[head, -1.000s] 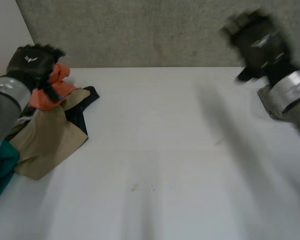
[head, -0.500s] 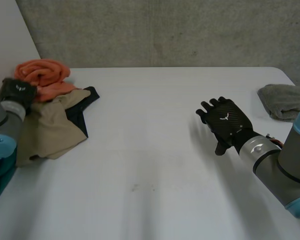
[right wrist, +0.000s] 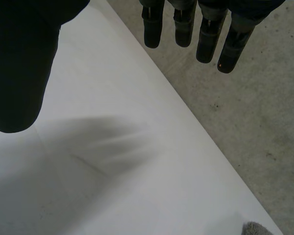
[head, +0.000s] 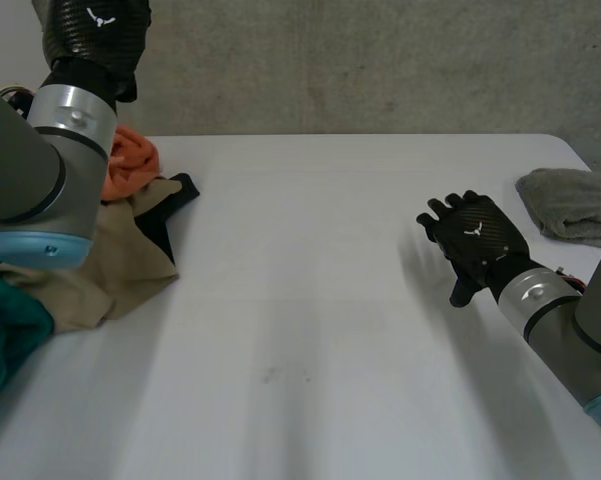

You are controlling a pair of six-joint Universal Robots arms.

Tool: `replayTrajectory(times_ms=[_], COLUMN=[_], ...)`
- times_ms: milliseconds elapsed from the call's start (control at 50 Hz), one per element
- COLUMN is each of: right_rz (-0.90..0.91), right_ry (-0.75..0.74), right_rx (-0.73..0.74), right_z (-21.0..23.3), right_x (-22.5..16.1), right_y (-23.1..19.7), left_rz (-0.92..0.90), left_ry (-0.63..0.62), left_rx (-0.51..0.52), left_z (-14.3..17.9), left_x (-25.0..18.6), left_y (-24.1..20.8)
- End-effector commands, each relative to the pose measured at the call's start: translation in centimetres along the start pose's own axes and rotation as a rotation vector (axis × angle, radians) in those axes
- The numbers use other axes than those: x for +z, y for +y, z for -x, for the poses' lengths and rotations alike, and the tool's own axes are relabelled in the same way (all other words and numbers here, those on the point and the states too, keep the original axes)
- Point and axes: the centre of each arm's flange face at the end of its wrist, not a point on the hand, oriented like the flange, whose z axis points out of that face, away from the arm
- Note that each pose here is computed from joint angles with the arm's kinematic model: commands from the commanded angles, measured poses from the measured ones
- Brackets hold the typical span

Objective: Fold the laundry.

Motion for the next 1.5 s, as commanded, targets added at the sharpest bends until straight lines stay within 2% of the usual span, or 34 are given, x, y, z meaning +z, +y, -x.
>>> replayTrajectory(times_ms=[20,100,180,240,320,400,480,660,840,1140,1340,1420,1500], right_rz=[0.010,0.015,0.011,0.011,0.014,0.017,0.017,0.018,0.019,0.025,0.035,0.037,0.037], right_ry=[0.001,-0.001,0.002,0.004,0.002,0.000,-0.002,-0.009,-0.013,-0.023,-0.021,-0.018,-0.018], right_rx=[0.003,0.004,0.004,0.004,0.003,0.004,0.005,0.007,0.007,0.003,0.005,0.007,0.011], right_z=[0.0,0.1,-0.1,-0.2,-0.2,-0.1,0.0,0.2,0.3,0.6,0.7,0.6,0.5], right_x=[0.0,-0.1,-0.1,0.0,0.0,0.0,0.0,-0.1,-0.1,-0.1,-0.1,-0.1,-0.1], right_y=[0.2,0.4,0.4,0.4,0.5,0.6,0.6,0.6,0.6,0.9,1.1,1.2,1.2], left_rz=[0.077,0.256,0.453,0.603,0.747,0.809,0.860,0.952,1.040,1.071,0.966,0.913,0.766], left_ry=[0.094,0.198,0.239,0.209,0.084,0.008,0.021,0.074,0.082,0.014,-0.065,-0.073,-0.150], left_rx=[-0.012,0.015,0.039,0.052,0.100,0.131,0.148,0.274,0.290,0.302,0.339,0.392,0.442], left_z=[-2.3,-3.4,-2.1,-0.1,2.5,3.5,3.4,3.9,3.9,4.8,5.6,6.2,8.2], left_x=[-2.1,-5.1,-7.7,-9.7,-11.7,-12.7,-13.9,-15.6,-16.1,-16.0,-13.9,-12.5,-10.0], left_y=[1.1,4.7,8.0,10.0,11.9,12.5,13.3,15.1,17.9,20.0,20.1,19.0,14.6])
